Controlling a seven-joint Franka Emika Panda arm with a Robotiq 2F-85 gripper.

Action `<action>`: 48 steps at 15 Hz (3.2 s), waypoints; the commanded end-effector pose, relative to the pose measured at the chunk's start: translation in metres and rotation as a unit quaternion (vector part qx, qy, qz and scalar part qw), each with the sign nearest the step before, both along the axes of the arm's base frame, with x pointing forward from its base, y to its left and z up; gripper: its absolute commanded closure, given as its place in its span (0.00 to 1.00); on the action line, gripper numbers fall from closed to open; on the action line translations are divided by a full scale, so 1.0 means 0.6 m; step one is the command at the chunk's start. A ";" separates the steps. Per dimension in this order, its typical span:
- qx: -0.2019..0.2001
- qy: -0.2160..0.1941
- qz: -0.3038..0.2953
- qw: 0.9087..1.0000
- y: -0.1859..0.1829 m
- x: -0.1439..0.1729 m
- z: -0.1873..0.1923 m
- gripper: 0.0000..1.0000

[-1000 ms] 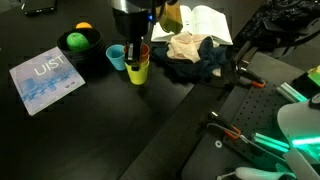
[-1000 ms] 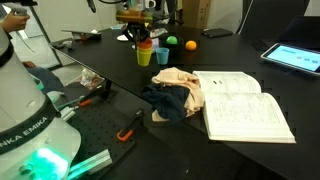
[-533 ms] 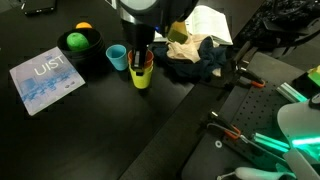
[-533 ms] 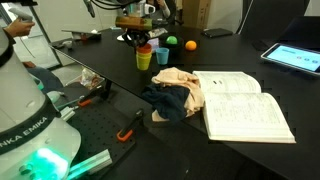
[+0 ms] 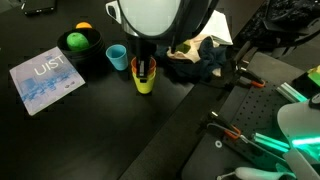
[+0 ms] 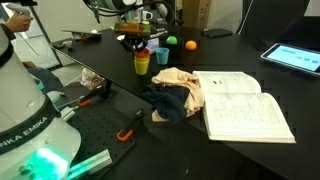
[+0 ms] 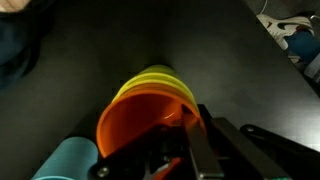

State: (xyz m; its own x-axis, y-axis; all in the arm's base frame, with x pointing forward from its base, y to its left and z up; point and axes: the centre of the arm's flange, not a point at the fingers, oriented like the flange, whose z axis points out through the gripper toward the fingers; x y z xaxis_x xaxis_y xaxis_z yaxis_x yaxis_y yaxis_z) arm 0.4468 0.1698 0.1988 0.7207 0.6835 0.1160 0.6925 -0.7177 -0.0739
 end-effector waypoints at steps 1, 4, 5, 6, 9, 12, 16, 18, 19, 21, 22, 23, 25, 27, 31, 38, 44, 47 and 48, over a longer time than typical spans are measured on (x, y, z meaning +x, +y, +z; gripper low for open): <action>-0.022 -0.046 0.022 0.998 0.008 -0.001 0.014 0.98; -0.047 -0.089 0.038 0.994 0.010 -0.002 0.021 0.98; -0.051 -0.096 0.041 0.993 0.010 -0.004 0.019 0.98; -0.055 -0.099 0.041 0.993 0.008 -0.004 0.017 0.98; -0.064 -0.103 0.041 0.992 0.005 -0.005 0.012 0.98; -0.068 -0.087 0.047 0.993 0.007 -0.007 0.005 0.98; -0.055 -0.030 0.050 0.997 0.019 -0.016 -0.009 0.98; -0.048 -0.013 0.042 0.998 0.026 -0.012 -0.006 0.98; -0.046 -0.003 0.040 0.998 0.029 -0.011 -0.007 0.98; -0.042 0.015 0.037 0.998 0.034 -0.006 -0.006 0.98; -0.041 0.022 0.037 0.998 0.035 -0.004 -0.006 0.98; -0.041 0.029 0.038 0.998 0.036 -0.002 -0.007 0.98; -0.042 0.037 0.038 0.998 0.038 0.001 -0.006 0.97; -0.044 0.040 0.037 0.998 0.037 0.004 -0.007 0.96; -0.049 0.042 0.038 0.997 0.037 0.003 -0.013 0.52; -0.052 0.041 0.038 0.997 0.036 0.002 -0.017 0.01; -0.053 0.024 0.038 0.998 0.036 0.015 0.012 0.00; -0.056 0.020 0.036 0.998 0.033 0.018 0.027 0.00; -0.058 0.019 0.036 0.998 0.031 0.019 0.030 0.00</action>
State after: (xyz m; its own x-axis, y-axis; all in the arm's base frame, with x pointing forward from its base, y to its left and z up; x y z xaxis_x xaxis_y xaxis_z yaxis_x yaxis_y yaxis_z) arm 0.4558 0.1925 0.2002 0.6794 0.7337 0.0123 0.7334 -0.6784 -0.0420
